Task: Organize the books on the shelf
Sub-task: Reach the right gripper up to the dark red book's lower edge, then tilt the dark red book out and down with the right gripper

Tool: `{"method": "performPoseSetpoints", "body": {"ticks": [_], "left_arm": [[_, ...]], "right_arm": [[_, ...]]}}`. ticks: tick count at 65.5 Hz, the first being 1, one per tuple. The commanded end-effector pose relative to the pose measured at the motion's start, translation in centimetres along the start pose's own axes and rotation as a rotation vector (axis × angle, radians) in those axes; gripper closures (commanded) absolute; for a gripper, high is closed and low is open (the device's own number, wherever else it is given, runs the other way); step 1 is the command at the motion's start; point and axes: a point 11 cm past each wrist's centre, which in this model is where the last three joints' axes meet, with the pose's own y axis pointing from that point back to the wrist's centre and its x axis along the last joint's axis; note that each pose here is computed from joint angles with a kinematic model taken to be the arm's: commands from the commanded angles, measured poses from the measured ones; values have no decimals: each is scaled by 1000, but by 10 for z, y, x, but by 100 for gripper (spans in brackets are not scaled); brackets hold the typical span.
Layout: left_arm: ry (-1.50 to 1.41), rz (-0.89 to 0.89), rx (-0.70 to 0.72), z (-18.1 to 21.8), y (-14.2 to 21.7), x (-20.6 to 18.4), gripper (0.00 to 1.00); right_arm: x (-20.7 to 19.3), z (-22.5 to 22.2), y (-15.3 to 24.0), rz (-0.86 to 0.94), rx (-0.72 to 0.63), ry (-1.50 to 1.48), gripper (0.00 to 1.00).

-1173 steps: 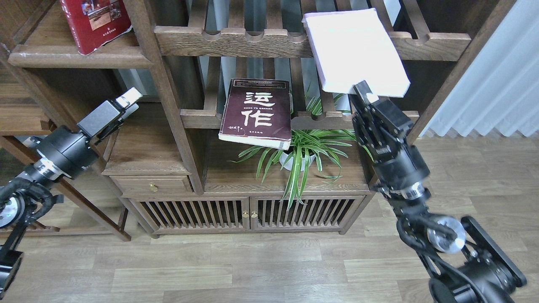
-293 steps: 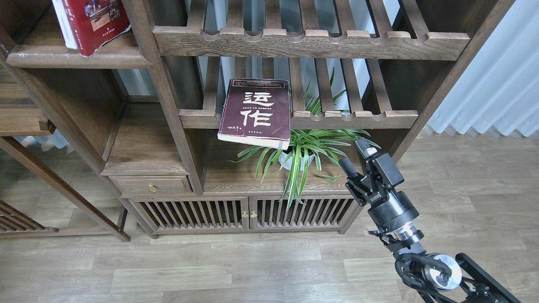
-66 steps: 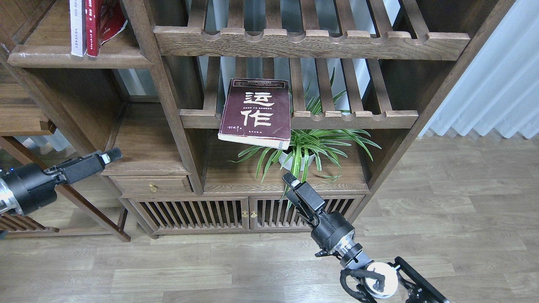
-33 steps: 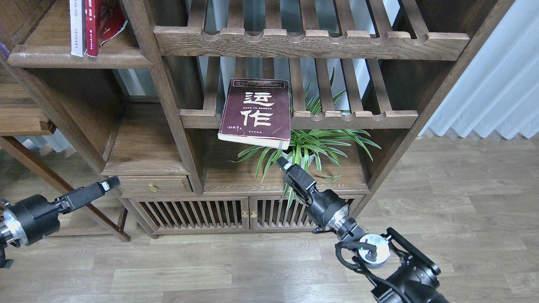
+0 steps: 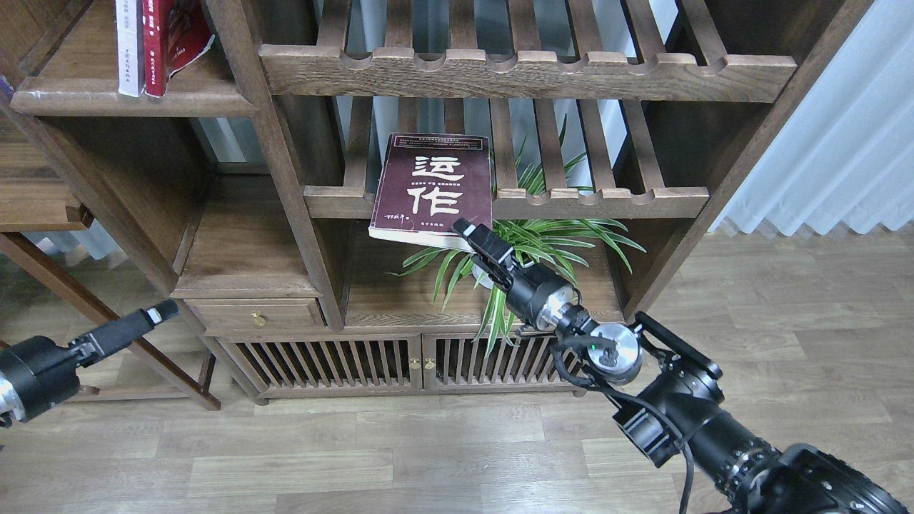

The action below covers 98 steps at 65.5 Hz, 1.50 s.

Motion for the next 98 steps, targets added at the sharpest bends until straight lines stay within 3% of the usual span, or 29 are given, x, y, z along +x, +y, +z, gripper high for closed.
{"method": "performPoseSetpoints", "body": {"ticks": [1,11,23,28,30,41,56,65,83,98], "left_arm": [[-5,2,-9,5,0,0,7],[-6,6,-16,8,1,1,6],[-39,1,-72,35,6,-4,4],[-49,-4,-87,42,6,-6,3],[-53,-4,-94,46,6,-7,3],[-58,-15,-121,56,7,-11,2],[-29,-21,-179,68,14,-9,1],[104,-87,-218,62,10,-12,0],[402,-261,-224,15,-30,-32,0],[554,-374,-197,-21,-62,-60,0]], "right_arm": [[0,1,-2,11,-9,6,3],[-12,-4,-7,-15,1,5,13],[-18,-9,-10,-29,10,-34,32],[-21,-2,-11,-40,-14,-34,50],[-24,2,-11,-58,-25,-37,67],[-26,3,-11,-76,-25,-78,93],[-22,11,-11,-74,-53,-87,96],[-40,17,-8,-216,-76,-76,98],[-94,69,24,-534,-178,-132,99],[-68,97,46,-491,-206,-216,99]]}}
